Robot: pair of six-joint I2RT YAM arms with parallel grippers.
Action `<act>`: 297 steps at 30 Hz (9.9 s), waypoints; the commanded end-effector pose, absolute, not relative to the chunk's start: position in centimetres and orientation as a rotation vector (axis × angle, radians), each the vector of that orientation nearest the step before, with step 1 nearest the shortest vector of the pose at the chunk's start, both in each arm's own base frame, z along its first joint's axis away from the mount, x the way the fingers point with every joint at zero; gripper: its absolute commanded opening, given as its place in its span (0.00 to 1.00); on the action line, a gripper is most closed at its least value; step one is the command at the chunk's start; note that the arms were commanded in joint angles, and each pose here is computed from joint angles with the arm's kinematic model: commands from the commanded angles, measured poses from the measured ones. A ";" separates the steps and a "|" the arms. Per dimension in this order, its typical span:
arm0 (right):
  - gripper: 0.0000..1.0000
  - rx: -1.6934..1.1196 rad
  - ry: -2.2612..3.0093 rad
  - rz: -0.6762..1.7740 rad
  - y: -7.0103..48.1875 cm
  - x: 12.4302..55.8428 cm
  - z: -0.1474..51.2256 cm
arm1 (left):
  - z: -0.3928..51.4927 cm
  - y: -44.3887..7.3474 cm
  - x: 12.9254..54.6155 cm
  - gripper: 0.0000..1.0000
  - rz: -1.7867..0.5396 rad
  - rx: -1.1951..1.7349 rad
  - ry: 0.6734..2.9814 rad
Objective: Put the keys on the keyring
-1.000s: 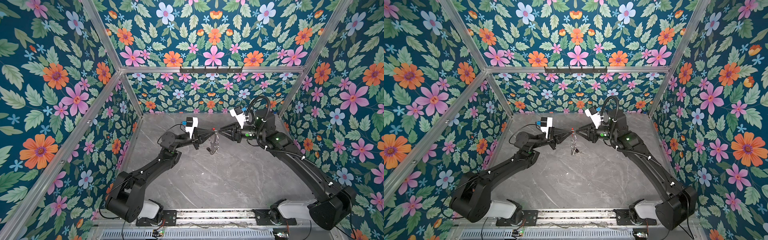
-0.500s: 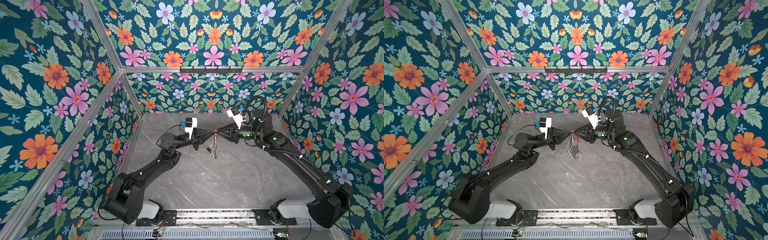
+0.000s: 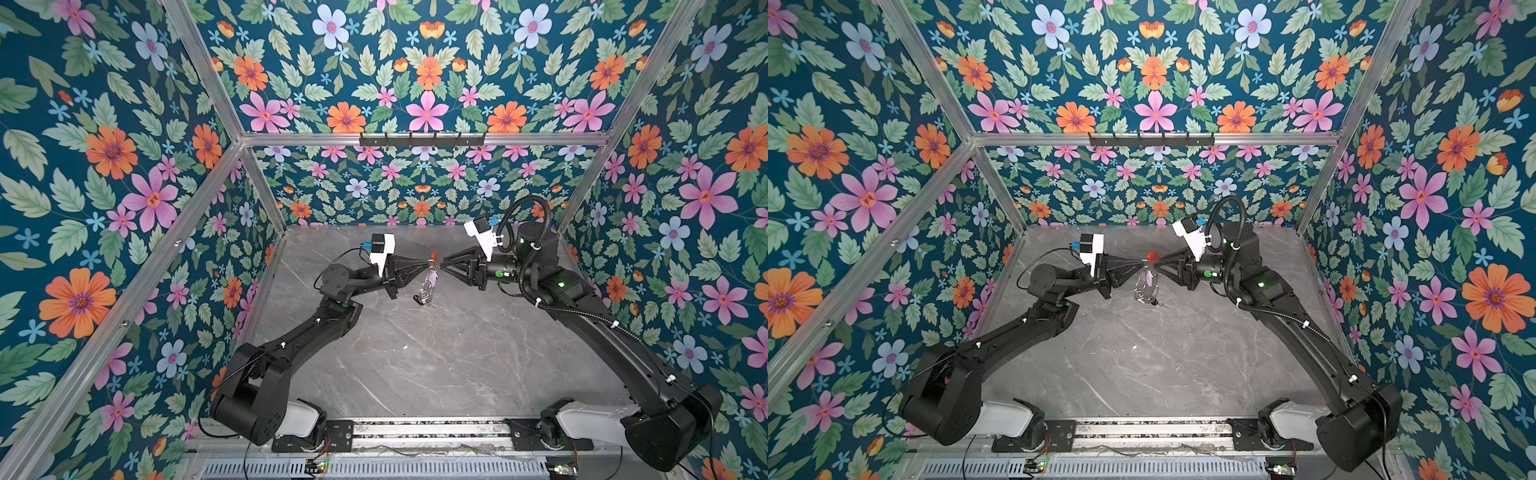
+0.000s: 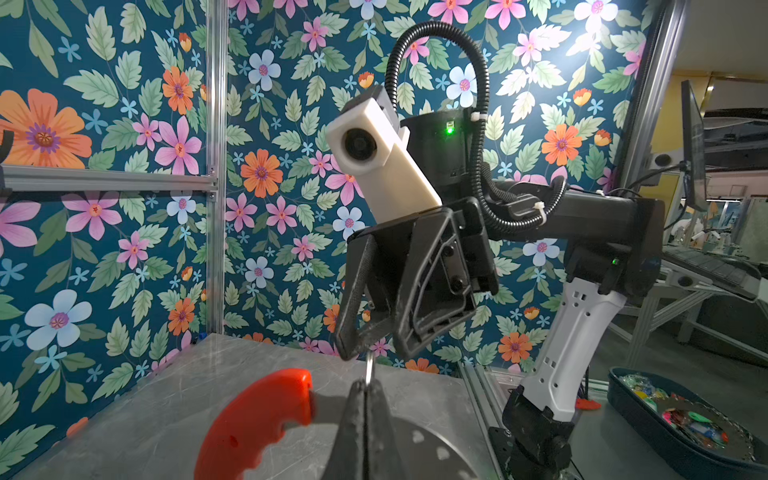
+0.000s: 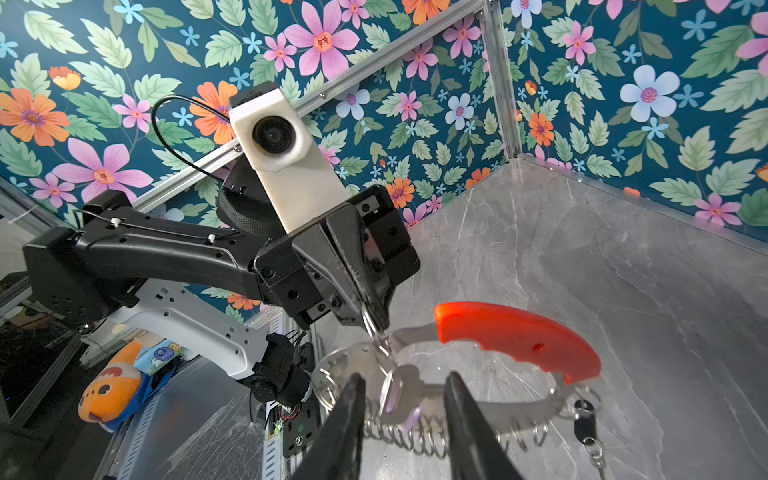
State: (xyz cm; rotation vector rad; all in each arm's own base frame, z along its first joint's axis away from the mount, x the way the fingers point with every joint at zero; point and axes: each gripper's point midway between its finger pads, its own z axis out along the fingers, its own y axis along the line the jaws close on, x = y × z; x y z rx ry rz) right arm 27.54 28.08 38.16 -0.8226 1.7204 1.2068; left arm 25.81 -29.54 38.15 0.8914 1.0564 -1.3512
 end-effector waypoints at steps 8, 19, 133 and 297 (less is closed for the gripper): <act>0.26 -0.876 1.667 1.264 29.6 27.1 39.1 | 39.3 -29.3 25.4 0.00 -1.345 0.890 1.009; 0.00 -0.882 1.659 1.260 30.0 27.2 39.3 | 39.0 -29.5 25.5 0.00 -1.352 0.893 1.017; 0.20 -0.802 1.789 1.049 25.3 28.7 36.3 | 34.7 -33.4 25.9 0.00 -1.046 1.290 1.124; 0.00 -1.023 1.801 0.756 26.5 26.8 34.1 | 33.7 -34.1 24.9 0.23 -0.942 1.369 1.197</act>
